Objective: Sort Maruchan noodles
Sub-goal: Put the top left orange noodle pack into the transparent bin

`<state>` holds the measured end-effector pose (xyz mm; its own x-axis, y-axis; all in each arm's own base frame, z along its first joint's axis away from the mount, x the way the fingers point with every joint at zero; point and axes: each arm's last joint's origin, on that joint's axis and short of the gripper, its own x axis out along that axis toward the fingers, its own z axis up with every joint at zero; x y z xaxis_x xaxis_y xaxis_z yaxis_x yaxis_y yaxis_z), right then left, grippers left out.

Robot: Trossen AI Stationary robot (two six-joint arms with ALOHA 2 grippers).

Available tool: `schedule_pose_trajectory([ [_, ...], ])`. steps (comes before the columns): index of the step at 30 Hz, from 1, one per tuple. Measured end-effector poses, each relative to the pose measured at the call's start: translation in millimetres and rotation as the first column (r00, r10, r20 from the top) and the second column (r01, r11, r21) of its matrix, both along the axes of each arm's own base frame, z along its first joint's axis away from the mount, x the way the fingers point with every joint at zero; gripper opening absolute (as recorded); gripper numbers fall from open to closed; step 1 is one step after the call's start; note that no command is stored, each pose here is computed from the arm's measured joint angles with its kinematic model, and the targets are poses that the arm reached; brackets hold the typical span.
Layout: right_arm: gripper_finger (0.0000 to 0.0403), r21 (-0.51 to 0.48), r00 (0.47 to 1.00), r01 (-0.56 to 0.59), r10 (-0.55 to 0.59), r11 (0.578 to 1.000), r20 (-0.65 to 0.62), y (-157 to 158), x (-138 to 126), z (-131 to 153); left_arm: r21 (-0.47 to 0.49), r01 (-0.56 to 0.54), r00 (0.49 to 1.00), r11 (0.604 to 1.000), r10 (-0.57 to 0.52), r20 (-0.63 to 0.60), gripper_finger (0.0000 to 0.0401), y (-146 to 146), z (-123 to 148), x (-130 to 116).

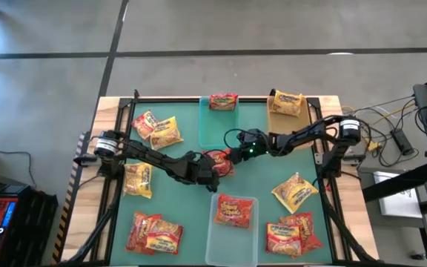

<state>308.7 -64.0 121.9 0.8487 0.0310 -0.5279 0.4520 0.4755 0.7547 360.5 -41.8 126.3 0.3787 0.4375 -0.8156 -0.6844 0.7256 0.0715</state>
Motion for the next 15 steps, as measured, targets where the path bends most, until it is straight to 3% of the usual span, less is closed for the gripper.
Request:
schedule_pose_trajectory([
  [15,0.0209,0.002,0.996,-0.063,0.063,0.998,0.063,5.5,7.2,-6.2,0.052,-0.032,0.999,0.998,0.030,0.034,0.0075,1.6,1.8,2.0],
])
